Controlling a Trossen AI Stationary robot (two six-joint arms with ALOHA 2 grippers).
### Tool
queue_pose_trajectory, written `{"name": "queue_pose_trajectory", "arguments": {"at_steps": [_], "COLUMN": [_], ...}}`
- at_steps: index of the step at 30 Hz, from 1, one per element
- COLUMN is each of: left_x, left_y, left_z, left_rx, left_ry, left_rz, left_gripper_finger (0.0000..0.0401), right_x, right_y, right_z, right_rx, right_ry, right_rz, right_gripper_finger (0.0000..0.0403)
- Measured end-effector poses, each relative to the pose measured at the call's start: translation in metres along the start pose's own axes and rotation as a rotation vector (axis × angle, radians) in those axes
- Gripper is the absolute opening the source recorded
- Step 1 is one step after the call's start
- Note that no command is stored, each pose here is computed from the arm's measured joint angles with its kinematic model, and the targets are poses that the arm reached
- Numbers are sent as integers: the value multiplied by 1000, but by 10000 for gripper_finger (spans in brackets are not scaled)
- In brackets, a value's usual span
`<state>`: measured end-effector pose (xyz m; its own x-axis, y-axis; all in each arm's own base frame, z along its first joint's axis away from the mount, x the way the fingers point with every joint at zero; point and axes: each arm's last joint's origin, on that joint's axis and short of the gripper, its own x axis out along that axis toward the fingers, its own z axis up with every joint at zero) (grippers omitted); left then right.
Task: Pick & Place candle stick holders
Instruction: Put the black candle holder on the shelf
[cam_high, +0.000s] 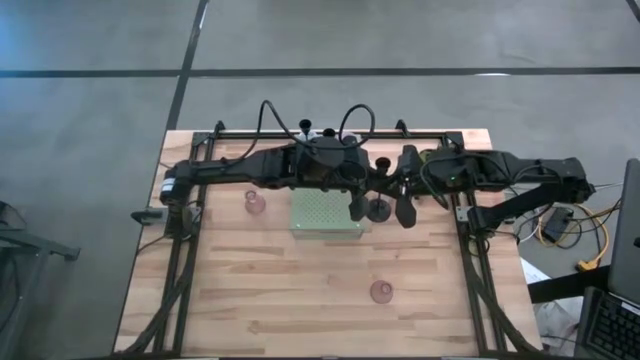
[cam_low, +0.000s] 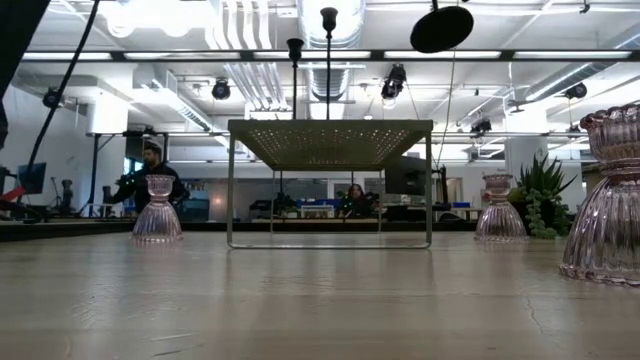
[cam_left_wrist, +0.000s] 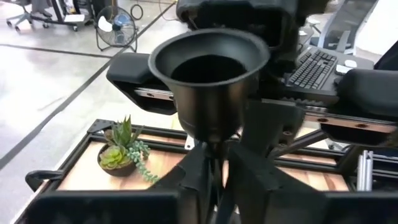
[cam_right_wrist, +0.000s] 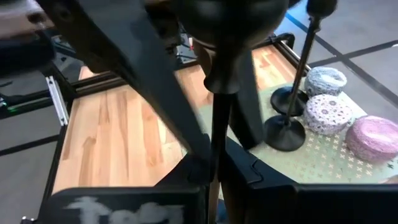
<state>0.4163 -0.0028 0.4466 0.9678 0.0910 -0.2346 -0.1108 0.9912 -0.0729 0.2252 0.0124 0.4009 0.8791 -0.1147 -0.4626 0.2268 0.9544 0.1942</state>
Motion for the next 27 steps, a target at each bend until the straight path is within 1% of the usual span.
{"name": "queue_pose_trajectory", "arguments": {"at_steps": [11,15,18,20,23,27], "left_x": [-21,-32,-43,-53,-74,-103], "left_y": [2,3,5,7,10,8], "left_z": [13,11,11,11,12,12], "left_rx": [13,21,26,18,20,40], "left_ry": [-32,31,81,116,155,146], "left_rz": [18,23,34,66,128,186], "left_gripper_finger": [177,224,252,263,266,260], "right_x": [-20,-25,-25,-24,-22,-21], "right_y": [-6,-10,-13,-14,-14,-13], "right_z": [2,3,1,0,3,9], "right_rx": [13,33,-29,-8,55,12], "right_ry": [-50,-60,-38,-43,-78,-140], "right_rz": [-20,-35,-82,-117,-143,-169], "right_gripper_finger": [10,9,9,9,9,9]}}
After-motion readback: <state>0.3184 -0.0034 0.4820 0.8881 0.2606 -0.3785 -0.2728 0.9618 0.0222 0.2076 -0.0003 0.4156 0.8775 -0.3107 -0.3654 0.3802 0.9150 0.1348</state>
